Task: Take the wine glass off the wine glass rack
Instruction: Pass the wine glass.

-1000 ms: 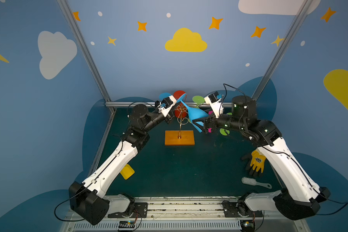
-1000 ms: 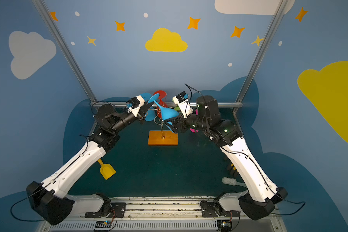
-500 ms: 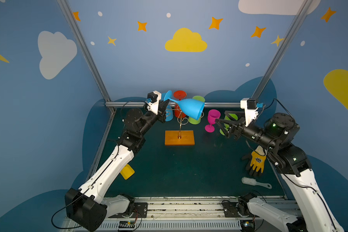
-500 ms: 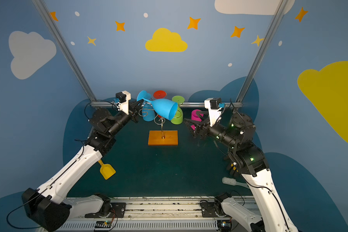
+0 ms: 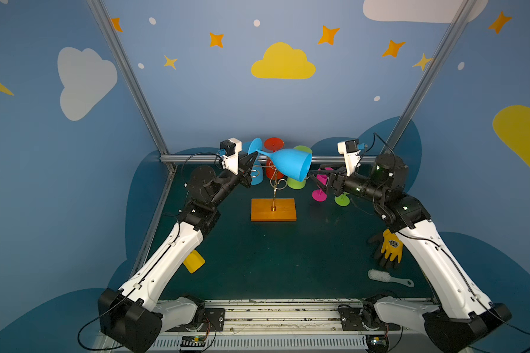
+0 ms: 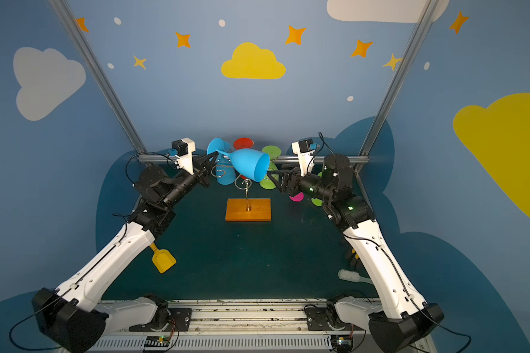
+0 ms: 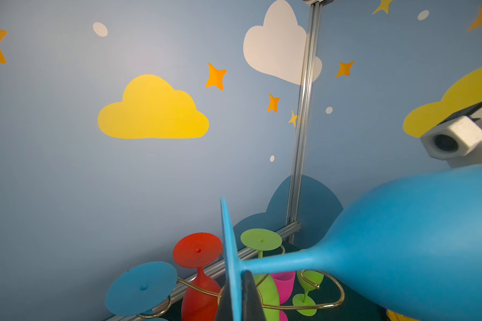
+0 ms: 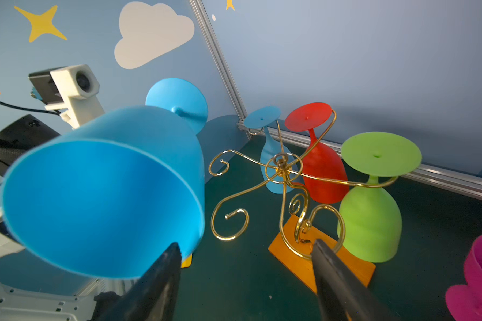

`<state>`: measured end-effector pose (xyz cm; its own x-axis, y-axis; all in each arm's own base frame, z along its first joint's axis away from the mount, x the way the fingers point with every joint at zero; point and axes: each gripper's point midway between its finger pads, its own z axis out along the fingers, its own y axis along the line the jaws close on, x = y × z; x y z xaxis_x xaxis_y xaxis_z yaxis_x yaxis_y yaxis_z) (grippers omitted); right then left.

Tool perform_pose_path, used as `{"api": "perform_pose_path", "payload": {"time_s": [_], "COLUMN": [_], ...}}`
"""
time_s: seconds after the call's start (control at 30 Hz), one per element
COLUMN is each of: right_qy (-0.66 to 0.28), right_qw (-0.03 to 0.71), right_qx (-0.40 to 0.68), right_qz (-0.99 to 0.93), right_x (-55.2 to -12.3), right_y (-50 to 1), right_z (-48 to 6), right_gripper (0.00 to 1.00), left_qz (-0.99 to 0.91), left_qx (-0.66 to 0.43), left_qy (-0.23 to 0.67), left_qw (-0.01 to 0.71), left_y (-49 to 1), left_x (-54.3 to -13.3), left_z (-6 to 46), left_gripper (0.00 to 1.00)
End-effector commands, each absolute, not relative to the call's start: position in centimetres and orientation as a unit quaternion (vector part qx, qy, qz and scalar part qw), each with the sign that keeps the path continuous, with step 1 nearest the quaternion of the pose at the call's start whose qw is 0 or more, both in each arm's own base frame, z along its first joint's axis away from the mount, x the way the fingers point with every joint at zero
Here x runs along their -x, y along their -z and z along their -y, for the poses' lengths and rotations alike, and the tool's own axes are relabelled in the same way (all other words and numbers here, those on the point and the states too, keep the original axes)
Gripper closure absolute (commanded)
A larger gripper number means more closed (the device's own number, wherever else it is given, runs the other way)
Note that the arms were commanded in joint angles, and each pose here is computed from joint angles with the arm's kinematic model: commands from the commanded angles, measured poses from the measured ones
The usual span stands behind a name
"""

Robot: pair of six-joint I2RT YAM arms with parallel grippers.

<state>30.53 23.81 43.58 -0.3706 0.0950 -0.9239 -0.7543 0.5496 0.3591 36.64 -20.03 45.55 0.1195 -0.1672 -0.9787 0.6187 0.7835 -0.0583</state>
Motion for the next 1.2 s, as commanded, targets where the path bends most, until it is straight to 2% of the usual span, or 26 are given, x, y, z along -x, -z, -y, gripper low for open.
{"api": "perform_pose_path", "payload": {"time_s": [0.0,0.2,0.77,0.97,1.03,1.17], "right_qy": [-0.445,-0.458,-0.476,-0.471,-0.465,-0.435], "right_qw": [0.537,0.528,0.508,0.516,0.522,0.551], "right_qx": [0.245,0.247,0.251,0.245,0.237,0.21], "right_qz": [-0.674,-0.671,-0.673,-0.672,-0.675,-0.681], "right_x": [-30.0,-30.6,-31.0,-30.8,-30.9,-31.2], "right_y": [-47.2,-47.4,-47.2,-47.7,-47.9,-48.8], "right_z": [-24.4,-25.3,-26.6,-26.2,-25.8,-23.7], "right_gripper": [0.29,0.36,1.0,1.0,1.0,1.0], "left_qz": [-0.592,-0.593,-0.588,-0.587,-0.589,-0.59], "left_qx": [-0.182,-0.18,-0.179,-0.179,-0.175,-0.163], "left_qy": [0.282,0.284,0.301,0.299,0.295,0.286], "left_qw": [0.733,0.732,0.729,0.731,0.732,0.737], "left_y": [-46.4,-46.1,-46.2,-46.2,-46.1,-46.1], "left_x": [-36.0,-36.0,-35.8,-35.9,-36.0,-36.0], "left_z": [19.7,19.7,20.0,19.9,19.7,19.1], "left_gripper": [0.97,0.97,0.97,0.97,0.91,0.52]}}
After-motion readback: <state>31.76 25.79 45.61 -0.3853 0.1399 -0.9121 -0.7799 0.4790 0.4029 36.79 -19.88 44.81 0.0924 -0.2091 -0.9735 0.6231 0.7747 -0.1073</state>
